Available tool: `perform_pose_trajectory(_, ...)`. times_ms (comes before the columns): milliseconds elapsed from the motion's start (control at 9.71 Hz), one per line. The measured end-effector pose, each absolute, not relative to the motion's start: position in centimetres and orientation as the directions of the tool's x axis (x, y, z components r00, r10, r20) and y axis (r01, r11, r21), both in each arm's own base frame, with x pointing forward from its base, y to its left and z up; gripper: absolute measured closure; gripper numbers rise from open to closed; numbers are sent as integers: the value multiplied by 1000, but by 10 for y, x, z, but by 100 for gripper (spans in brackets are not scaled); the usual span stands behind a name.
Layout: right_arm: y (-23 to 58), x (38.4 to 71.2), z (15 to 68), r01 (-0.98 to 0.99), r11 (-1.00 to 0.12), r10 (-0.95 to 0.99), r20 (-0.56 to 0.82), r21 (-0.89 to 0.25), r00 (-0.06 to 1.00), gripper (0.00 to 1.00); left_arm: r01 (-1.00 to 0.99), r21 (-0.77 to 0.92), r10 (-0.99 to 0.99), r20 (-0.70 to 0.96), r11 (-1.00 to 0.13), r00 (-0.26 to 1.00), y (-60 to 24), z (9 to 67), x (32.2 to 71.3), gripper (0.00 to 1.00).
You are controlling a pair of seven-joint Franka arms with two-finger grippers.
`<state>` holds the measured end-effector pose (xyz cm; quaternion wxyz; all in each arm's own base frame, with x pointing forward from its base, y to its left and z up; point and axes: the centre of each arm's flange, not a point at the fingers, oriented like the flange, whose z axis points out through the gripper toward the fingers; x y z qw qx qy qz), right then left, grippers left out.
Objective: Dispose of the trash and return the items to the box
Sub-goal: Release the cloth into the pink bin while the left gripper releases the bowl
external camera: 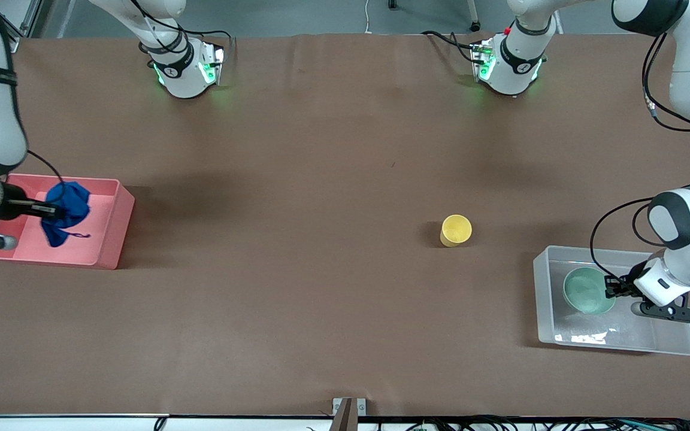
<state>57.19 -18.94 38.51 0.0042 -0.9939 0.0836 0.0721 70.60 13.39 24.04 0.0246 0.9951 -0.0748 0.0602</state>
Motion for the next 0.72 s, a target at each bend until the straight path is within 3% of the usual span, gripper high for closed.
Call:
perform_pose_trajectory(206, -225, 565, 378, -177, -984, -176, -120, 4, 977, 85, -150, 47, -144, 111, -988, 983, 134, 228, 706, 88)
perform_pose_trajectory(618, -232, 574, 342, -179, -984, -179, -115, 8, 977, 73, -161, 46, -154, 128, -986, 980, 128, 252, 716, 30)
perform_pose_trajectory(721, -233, 575, 337, -178, -984, -178, -113, 8, 977, 61, -159, 51, -152, 114, -986, 982, 121, 271, 716, 16)
